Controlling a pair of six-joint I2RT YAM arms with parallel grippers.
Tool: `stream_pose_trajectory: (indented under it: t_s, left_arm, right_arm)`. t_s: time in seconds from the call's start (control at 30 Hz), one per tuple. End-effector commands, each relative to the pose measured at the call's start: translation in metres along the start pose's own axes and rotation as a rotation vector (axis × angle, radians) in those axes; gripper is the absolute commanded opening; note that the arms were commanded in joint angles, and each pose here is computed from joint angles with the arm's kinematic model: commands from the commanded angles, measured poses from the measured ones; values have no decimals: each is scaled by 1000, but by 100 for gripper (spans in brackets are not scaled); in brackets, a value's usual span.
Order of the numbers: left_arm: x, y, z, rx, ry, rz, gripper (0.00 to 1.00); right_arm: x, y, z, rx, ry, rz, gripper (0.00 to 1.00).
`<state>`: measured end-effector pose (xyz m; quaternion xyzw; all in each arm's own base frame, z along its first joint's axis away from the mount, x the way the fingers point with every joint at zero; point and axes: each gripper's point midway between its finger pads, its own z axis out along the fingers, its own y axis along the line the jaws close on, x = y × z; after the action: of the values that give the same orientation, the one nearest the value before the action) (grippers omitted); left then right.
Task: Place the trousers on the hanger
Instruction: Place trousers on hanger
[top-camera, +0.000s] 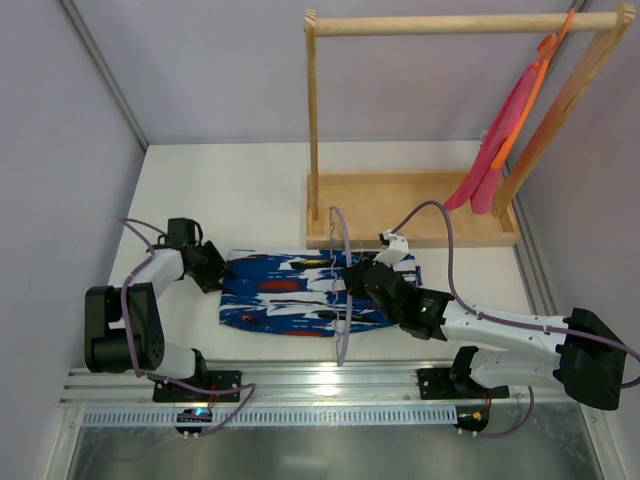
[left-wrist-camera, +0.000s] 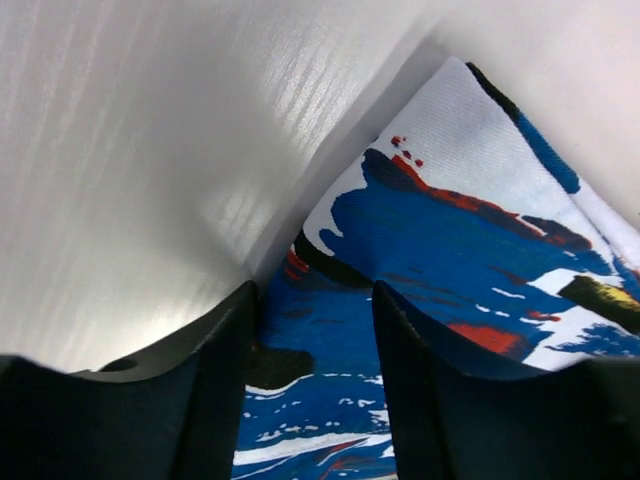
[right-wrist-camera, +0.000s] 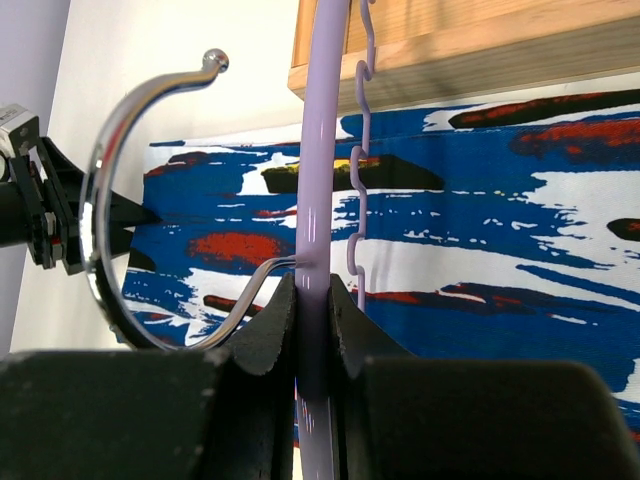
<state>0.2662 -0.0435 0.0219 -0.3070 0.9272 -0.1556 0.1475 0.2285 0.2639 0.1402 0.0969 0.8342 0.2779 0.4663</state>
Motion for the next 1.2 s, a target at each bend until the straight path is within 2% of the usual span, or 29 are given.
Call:
stream_pose_trajectory:
  t_s: [0.0, 0.03, 0.1, 0.13, 0.23, 0.5, 0.73, 0.87, 1.0, 1.17]
  left_arm:
    - [15, 8, 12, -2, 52, -17, 45]
    - [14, 10, 12, -11, 47, -17, 34]
    - [14, 11, 10, -23, 46, -20, 26]
    - [12, 11, 10, -26, 42, -24, 15]
    - [13, 19, 11, -79, 57, -44, 0]
    - [8, 57, 5, -153, 45, -228, 0]
    - [-20, 88, -22, -216, -73, -379, 0]
    - [-30, 92, -30, -202, -104, -417, 0]
    - [-32, 93, -28, -188, -81, -428, 0]
    - [-34, 95, -27, -176, -81, -444, 0]
  right_arm:
    - [-2, -3, 0, 1, -24, 11, 4]
    - [-3, 1, -1, -15, -20, 5, 4]
    - [-5, 13, -3, -68, -7, -34, 4]
    - [-11, 22, -5, -90, -14, -49, 3]
    - [-25, 44, -10, -161, -33, -98, 4]
    - [-48, 93, -6, -266, -85, -88, 4]
    - [-45, 139, 10, -334, -72, -9, 4]
    - [-39, 155, 20, -349, -60, 2, 4]
    - [-39, 170, 24, -364, -59, 0, 4]
    - [-48, 192, 9, -430, -72, 13, 4]
